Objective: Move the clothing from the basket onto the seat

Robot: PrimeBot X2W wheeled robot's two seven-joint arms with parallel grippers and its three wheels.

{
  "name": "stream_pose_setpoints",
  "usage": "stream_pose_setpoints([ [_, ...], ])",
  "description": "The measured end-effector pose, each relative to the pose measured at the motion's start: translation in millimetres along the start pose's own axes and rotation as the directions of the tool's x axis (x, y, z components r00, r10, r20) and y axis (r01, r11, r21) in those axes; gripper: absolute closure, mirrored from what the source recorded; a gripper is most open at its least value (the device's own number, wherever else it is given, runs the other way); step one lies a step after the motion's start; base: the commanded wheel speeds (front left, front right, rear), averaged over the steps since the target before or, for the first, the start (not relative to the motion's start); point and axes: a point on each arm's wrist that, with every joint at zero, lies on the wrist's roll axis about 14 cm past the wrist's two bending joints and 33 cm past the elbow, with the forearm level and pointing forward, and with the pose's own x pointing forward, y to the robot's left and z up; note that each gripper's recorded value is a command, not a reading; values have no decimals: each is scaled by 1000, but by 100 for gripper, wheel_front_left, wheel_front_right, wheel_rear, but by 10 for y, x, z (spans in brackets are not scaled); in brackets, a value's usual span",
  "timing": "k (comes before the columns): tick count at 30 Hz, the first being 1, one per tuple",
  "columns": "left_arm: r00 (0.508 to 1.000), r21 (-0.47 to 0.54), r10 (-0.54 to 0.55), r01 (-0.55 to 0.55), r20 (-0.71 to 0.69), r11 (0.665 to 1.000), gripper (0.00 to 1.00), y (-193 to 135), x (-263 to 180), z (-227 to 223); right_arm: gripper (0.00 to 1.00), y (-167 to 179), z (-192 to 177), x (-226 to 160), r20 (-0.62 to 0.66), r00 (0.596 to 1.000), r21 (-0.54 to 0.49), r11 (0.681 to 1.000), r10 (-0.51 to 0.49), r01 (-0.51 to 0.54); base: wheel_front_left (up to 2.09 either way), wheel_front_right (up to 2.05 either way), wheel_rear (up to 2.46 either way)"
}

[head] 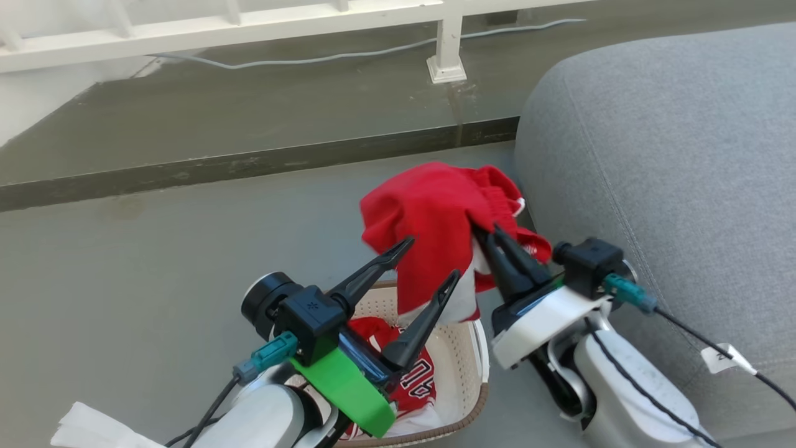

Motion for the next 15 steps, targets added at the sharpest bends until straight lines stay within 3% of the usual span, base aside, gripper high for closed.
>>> stream_pose_setpoints([
  [6,1000,5,0,0,-26,1000,0,35,7,-83,100,-329,17,-31,2,996,-32,995,-92,92,0,0,0],
  [15,997,40,-25,28,-79,999,0,53,49,-237,100,-909,49,-194,4,961,-66,959,-276,276,0,0,0],
])
